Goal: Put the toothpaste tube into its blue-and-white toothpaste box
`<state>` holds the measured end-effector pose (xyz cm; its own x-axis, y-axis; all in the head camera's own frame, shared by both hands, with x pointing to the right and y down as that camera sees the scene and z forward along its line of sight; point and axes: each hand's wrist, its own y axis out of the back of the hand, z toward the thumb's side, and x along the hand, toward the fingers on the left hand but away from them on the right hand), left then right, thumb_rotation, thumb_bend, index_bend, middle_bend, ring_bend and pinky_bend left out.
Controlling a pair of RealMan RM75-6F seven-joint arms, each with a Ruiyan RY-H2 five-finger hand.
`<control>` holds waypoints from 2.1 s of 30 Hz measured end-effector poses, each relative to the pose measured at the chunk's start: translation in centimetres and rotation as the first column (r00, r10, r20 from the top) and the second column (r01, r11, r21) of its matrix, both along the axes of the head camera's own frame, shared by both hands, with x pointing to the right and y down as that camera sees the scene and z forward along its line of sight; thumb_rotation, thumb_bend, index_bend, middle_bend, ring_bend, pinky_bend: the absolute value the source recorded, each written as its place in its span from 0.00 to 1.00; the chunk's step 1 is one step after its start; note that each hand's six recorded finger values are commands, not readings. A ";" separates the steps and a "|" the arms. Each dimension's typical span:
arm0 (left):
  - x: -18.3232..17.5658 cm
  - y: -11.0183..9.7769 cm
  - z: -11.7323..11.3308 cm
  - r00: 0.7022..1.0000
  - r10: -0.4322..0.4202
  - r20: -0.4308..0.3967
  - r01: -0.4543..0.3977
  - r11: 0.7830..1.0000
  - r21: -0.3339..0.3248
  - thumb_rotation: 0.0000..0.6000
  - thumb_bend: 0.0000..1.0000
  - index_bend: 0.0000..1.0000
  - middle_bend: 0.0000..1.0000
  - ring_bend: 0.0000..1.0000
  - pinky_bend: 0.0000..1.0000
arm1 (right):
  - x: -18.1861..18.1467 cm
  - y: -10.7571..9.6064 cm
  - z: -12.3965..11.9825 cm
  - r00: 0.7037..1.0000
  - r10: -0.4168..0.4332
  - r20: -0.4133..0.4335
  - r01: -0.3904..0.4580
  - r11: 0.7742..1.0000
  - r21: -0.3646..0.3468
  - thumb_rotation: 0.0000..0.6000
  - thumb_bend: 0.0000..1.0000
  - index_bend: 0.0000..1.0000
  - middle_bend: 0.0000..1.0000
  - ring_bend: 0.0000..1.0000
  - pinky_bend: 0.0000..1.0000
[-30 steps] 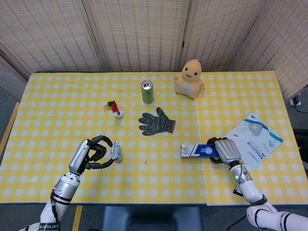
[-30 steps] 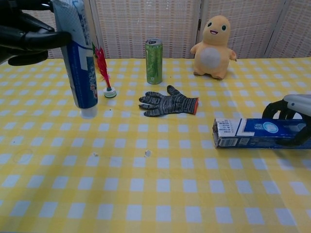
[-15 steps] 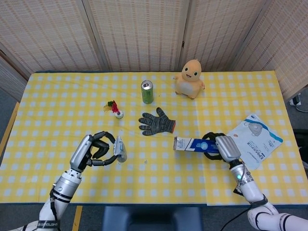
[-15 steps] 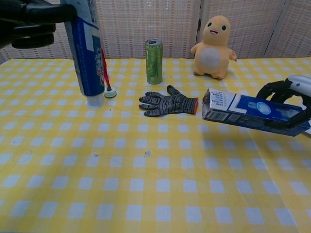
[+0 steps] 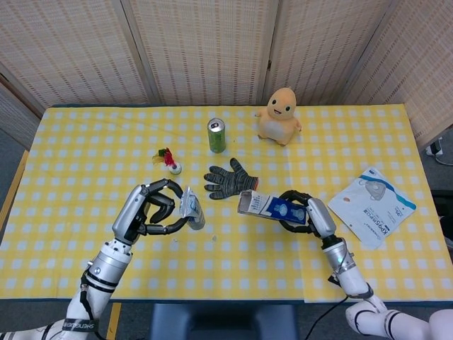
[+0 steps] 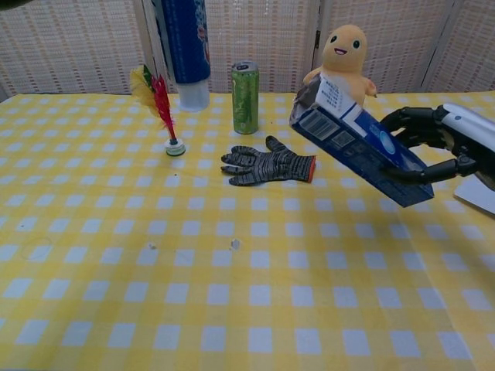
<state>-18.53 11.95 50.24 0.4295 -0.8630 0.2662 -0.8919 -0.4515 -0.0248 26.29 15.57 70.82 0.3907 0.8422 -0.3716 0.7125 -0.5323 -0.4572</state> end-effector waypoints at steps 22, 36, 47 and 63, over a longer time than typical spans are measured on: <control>2.8 -0.5 -0.9 1.000 -0.007 -0.022 0.006 1.000 -0.026 1.00 0.50 0.98 1.00 1.00 1.00 | -9.3 1.7 2.7 0.936 0.006 0.351 0.011 0.999 -0.046 1.00 0.30 0.41 0.36 0.39 0.31; 4.3 -1.7 -1.1 0.996 -0.052 -0.078 0.043 0.994 -0.105 1.00 0.50 0.98 1.00 1.00 1.00 | -10.7 2.5 2.9 0.901 0.009 0.435 0.021 0.998 -0.065 1.00 0.30 0.41 0.36 0.39 0.31; 4.9 -2.4 -1.4 0.994 -0.071 -0.080 0.063 0.992 -0.109 1.00 0.50 0.98 1.00 1.00 1.00 | -10.6 2.6 2.7 0.877 0.028 0.480 0.000 0.998 -0.059 1.00 0.30 0.41 0.36 0.39 0.31; 5.5 -2.7 -1.5 0.995 -0.076 -0.059 0.069 0.992 -0.108 1.00 0.50 0.98 1.00 1.00 1.00 | -11.8 3.6 3.3 0.861 0.028 0.508 0.024 0.995 -0.096 1.00 0.30 0.41 0.36 0.39 0.31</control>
<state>-13.03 9.24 48.76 0.3854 -0.8611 0.3317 -0.9207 -0.3826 0.0765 14.45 19.16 74.13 0.5456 0.8137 -0.2005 0.8329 -0.5530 0.0222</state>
